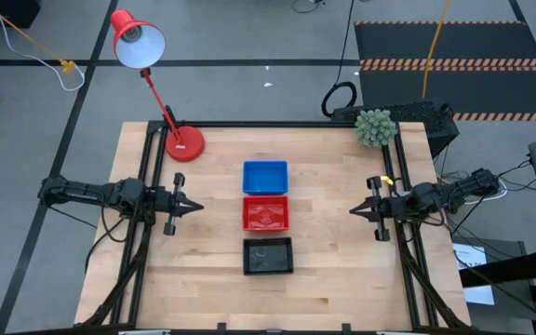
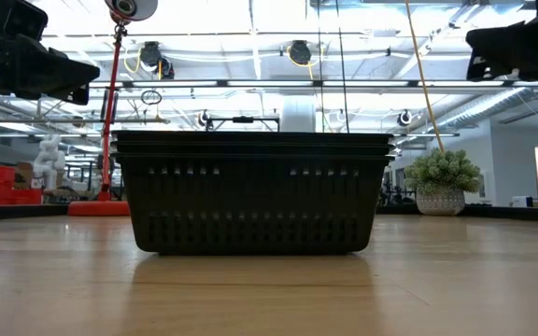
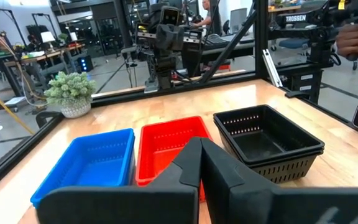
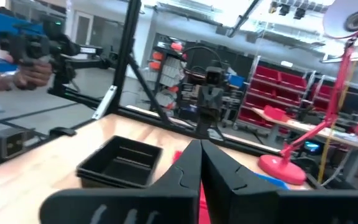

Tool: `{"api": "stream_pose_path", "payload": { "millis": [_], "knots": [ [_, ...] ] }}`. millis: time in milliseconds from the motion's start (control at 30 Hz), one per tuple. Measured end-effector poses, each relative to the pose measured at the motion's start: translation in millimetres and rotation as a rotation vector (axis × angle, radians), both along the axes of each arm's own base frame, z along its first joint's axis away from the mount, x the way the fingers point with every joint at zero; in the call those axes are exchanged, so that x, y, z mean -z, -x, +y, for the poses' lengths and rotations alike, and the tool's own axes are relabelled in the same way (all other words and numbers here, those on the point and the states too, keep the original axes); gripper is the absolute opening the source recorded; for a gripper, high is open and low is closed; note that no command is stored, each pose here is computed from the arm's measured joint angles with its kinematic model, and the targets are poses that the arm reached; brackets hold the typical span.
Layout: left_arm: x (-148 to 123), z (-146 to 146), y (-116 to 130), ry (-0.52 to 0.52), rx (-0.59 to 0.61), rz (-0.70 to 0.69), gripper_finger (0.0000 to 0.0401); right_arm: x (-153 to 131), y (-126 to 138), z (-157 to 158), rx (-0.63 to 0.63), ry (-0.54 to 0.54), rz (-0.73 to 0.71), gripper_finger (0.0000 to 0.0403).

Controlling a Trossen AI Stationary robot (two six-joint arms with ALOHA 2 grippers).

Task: Stack baskets by color
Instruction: Return to Home Position

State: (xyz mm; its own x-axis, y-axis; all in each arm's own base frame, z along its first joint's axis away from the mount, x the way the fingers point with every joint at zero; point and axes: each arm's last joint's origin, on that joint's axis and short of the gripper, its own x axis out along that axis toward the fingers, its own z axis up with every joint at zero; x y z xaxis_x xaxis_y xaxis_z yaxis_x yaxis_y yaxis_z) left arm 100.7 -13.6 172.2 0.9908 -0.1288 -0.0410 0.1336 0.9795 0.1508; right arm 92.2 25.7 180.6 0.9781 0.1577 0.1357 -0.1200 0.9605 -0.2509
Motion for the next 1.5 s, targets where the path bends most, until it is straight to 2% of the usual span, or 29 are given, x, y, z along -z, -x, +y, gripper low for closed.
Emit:
{"api": "stream_pose_path", "payload": {
  "millis": [433,1333,1500],
  "knots": [
    [0,0,0,0.011,-0.001,0.001,0.0009,5,-4,-17,0.115,-0.003,0.052,0.0],
    [1,0,0,0.024,-0.012,0.011,0.0009,12,-5,-27,0.168,0.002,0.128,0.0],
    [-4,2,3,0.019,-0.035,-0.045,0.0003,12,-5,-27,0.169,0.004,0.128,0.0]
  ]
}}
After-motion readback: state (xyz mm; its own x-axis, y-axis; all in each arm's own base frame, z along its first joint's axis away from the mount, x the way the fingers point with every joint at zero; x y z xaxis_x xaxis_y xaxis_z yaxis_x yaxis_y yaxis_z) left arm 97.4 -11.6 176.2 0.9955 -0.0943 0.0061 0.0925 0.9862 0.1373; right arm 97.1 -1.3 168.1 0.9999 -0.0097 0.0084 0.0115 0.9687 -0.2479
